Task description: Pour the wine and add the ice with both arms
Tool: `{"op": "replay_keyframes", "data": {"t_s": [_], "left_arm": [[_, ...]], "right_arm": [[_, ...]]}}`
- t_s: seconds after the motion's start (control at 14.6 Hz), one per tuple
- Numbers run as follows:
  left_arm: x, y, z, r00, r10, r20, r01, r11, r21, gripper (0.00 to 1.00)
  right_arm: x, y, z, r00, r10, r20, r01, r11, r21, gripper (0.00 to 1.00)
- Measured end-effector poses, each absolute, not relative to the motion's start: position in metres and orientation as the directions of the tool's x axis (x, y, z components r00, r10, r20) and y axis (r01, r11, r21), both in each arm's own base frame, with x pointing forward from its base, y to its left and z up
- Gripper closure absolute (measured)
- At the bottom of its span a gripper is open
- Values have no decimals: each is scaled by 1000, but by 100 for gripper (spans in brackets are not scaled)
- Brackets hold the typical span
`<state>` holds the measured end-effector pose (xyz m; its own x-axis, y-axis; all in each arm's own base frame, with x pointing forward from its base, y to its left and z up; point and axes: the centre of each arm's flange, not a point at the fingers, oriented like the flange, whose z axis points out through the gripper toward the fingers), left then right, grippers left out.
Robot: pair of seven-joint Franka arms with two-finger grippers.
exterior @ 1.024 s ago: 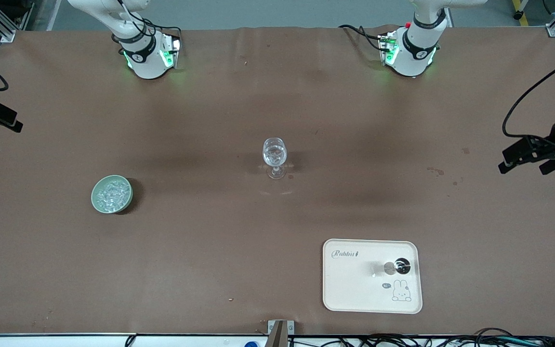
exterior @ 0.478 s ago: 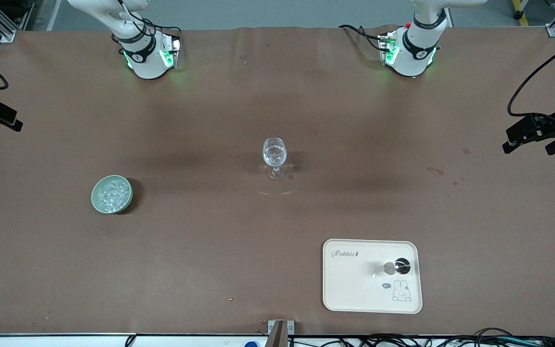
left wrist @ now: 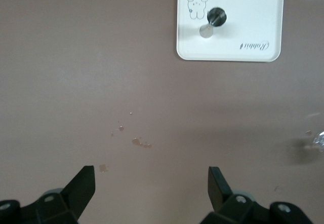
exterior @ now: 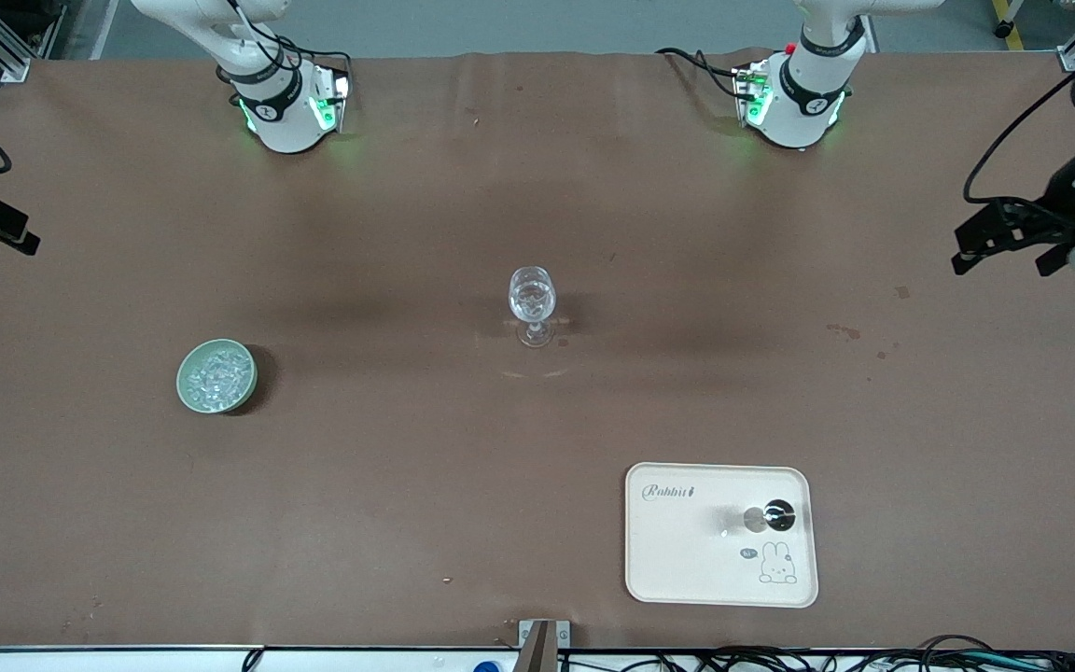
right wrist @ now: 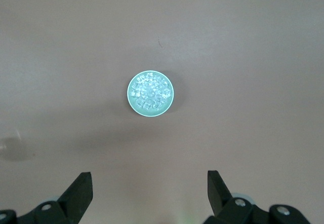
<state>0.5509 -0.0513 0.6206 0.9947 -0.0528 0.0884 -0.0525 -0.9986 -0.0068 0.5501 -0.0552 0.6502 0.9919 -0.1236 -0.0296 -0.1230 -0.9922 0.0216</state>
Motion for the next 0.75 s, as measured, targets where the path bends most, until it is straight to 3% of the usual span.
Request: {"op": "replay_keyframes", "data": {"t_s": [0.75], "left_arm": [[545, -49, 622, 995, -57, 87, -56, -998, -4, 1]], "right_arm": [[550, -60, 651, 991, -133, -27, -133, -991, 20, 0]]}}
